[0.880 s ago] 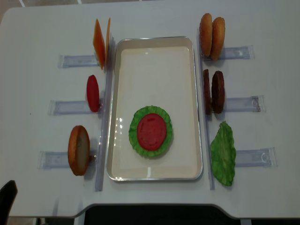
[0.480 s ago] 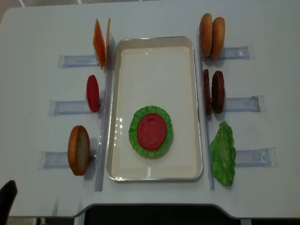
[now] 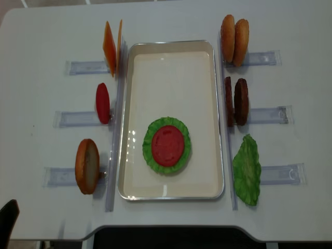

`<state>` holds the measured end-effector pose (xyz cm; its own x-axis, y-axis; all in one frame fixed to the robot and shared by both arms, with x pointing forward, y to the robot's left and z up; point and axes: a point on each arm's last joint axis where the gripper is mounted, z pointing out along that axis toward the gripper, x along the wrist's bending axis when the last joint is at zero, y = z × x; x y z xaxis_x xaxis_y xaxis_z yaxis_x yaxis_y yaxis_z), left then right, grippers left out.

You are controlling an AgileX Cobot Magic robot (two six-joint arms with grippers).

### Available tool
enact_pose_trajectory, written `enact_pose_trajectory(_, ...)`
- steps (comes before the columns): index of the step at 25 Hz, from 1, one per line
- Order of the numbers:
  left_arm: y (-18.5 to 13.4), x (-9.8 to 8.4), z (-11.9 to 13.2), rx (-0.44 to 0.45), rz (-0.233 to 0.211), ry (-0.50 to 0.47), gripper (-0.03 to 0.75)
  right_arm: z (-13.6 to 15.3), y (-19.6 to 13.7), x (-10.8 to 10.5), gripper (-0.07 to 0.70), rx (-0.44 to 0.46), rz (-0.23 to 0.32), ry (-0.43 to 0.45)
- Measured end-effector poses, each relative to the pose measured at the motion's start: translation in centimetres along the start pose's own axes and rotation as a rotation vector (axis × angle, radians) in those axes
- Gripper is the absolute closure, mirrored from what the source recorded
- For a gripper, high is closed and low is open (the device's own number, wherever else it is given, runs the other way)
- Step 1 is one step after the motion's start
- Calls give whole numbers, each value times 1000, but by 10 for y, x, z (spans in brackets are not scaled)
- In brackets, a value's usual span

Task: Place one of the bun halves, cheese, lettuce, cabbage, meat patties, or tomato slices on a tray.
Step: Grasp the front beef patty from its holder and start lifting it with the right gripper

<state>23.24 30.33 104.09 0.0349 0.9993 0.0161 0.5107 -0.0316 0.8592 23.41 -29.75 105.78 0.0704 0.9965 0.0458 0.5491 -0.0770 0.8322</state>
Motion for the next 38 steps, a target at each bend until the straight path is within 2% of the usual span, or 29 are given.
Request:
enact_pose_trajectory(9, 0, 0, 0, 0, 0, 0, 181, 37, 70, 3, 199, 256, 1, -12)
enact_pose_trajectory(15, 0, 0, 0, 0, 0, 0, 181, 77, 125, 5, 199, 391, 3, -19)
enact_pose_trajectory(19, 0, 0, 0, 0, 0, 0, 181, 109, 157, 7, 199, 493, -18, -17)
enact_pose_trajectory(22, 0, 0, 0, 0, 0, 0, 181, 125, 177, 8, 199, 520, -38, -12)
enact_pose_trajectory(26, 0, 0, 0, 0, 0, 0, 181, 148, 200, 9, 199, 528, -36, -9)
enact_pose_trajectory(31, 0, 0, 0, 0, 0, 0, 181, 176, 218, 11, 199, 549, -51, 8)
enact_pose_trajectory(34, 0, 0, 0, 0, 0, 0, 181, 186, 223, 13, 199, 558, -37, 36)
enact_pose_trajectory(38, 0, 0, 0, 0, 0, 0, 181, 192, 222, 14, 199, 574, 12, 32)
